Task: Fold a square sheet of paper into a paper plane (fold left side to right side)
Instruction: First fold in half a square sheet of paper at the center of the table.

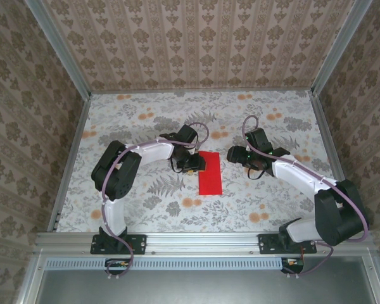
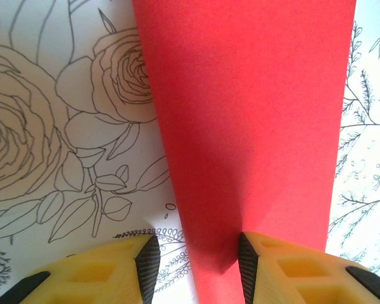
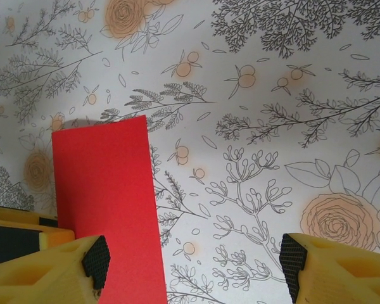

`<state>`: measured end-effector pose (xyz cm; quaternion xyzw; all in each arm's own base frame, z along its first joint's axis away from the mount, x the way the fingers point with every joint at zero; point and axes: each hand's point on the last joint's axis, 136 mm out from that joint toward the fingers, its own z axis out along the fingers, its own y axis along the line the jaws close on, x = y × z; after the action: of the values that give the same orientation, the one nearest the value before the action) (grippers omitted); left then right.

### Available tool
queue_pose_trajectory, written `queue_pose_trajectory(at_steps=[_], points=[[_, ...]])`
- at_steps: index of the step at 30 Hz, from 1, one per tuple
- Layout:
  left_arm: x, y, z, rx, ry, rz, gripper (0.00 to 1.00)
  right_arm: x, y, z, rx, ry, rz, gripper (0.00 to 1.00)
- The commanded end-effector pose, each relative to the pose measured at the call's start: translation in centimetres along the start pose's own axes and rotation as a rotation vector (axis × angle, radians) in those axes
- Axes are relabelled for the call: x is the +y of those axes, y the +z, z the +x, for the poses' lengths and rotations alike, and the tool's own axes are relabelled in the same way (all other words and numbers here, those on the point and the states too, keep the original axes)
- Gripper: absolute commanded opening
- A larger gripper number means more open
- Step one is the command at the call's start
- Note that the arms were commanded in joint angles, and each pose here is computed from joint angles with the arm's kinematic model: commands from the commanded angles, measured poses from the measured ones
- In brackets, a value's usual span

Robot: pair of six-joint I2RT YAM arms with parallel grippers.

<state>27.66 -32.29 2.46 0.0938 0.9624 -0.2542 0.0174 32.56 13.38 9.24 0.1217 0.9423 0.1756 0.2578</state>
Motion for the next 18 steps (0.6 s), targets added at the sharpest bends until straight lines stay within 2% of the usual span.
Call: queue_pose_trajectory(at_steps=[1, 6, 18], points=[[1.3, 2.6, 1.5, 0.058, 0.025, -0.052, 0.42, 0.5, 0.4, 0.4, 0.02, 0.017, -0.04, 0.74], [1.3, 2.7, 1.6, 0.059, 0.022, -0.054, 0.42, 0.9, 1.3, 1.1, 0.063, 0.021, -0.062, 0.72], [1.5, 2.9, 1.6, 0.062, 0.004, -0.063, 0.43, 1.4, 1.7, 1.4, 0.08, 0.019, -0.082, 0.72]])
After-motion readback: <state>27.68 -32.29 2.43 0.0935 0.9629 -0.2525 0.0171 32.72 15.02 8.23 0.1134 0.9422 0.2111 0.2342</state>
